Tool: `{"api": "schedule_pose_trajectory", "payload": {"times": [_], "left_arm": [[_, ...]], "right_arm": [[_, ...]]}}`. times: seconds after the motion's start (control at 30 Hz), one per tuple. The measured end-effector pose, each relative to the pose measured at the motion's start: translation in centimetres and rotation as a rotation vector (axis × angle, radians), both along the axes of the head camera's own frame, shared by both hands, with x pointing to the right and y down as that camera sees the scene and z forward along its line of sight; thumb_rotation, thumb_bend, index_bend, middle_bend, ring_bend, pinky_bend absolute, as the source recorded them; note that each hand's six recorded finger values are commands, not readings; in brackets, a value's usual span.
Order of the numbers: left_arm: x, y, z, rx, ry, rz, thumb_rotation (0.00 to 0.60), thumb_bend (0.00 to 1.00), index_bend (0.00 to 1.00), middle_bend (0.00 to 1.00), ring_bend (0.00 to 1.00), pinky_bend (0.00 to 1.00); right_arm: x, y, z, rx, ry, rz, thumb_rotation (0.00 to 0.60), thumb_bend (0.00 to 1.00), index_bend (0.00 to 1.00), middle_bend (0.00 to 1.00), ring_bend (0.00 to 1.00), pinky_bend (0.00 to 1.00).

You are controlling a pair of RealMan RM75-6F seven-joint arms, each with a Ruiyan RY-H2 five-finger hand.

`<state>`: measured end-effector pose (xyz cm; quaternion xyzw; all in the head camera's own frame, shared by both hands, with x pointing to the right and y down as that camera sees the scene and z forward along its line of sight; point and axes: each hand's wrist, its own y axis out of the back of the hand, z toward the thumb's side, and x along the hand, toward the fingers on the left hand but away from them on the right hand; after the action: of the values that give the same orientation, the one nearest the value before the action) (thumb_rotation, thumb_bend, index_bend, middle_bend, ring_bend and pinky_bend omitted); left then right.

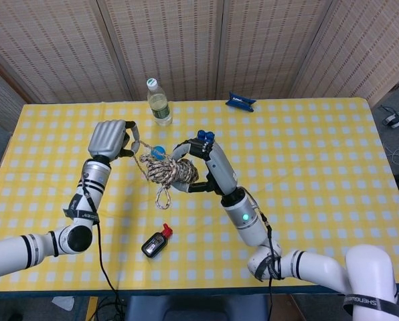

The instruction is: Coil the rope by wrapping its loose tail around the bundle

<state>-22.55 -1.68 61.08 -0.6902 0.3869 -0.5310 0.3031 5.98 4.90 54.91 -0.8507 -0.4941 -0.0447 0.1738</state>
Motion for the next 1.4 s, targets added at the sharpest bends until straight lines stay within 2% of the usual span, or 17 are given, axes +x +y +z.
{"api": "schedule_pose_trajectory", "payload": {"times": [0.27, 0.63, 0.93, 1.13, 1.23, 1.4], "left_arm": [[-2.1, 0.9, 1.5, -0.011, -0.089, -0.002, 0.600, 0.39, 0.69, 0.94, 0.88, 0.94], [-4.1, 1.9, 1.4, 0.034, -0.147, 0.029, 0.600, 0.39, 0.69, 0.94, 0.88, 0.94], [-5.0, 2.9, 0.6, 0.097, -0.174, 0.065, 0.600, 0.39, 0.69, 0.94, 0.88, 0.94], [-5.0, 3.2, -0.6, 0.182, -0.184, 0.119, 0.600, 0.39, 0.69, 0.94, 0.87, 0.94], [-4.7, 3.3, -1.5, 0.248, -0.189, 0.158, 0.600, 0.39, 0.69, 0.94, 0.87, 0.94], [-4.0, 3.3, -3.4, 0.398, -0.193, 0.232, 0.600, 0.39, 0.69, 0.94, 0.87, 0.94]], "right_arm": [[0.4, -1.0, -0.8, 0.012, -0.053, 0.082, 0.600, 0.20, 0.72, 0.60, 0.48, 0.50], [1.7, -2.7, 0.0, 0.002, -0.022, 0.253, 0.600, 0.20, 0.74, 0.62, 0.48, 0.50], [2.4, -4.0, 0.2, 0.038, 0.021, 0.405, 0.600, 0.23, 0.77, 0.63, 0.49, 0.50], [2.8, -4.8, 0.6, 0.057, 0.133, 0.483, 0.600, 0.28, 0.78, 0.64, 0.50, 0.50], [2.9, -5.2, 0.9, 0.066, 0.208, 0.507, 0.600, 0.28, 0.78, 0.65, 0.51, 0.50], [3.0, -5.6, 1.5, 0.068, 0.346, 0.524, 0.600, 0.28, 0.79, 0.65, 0.51, 0.50]]}}
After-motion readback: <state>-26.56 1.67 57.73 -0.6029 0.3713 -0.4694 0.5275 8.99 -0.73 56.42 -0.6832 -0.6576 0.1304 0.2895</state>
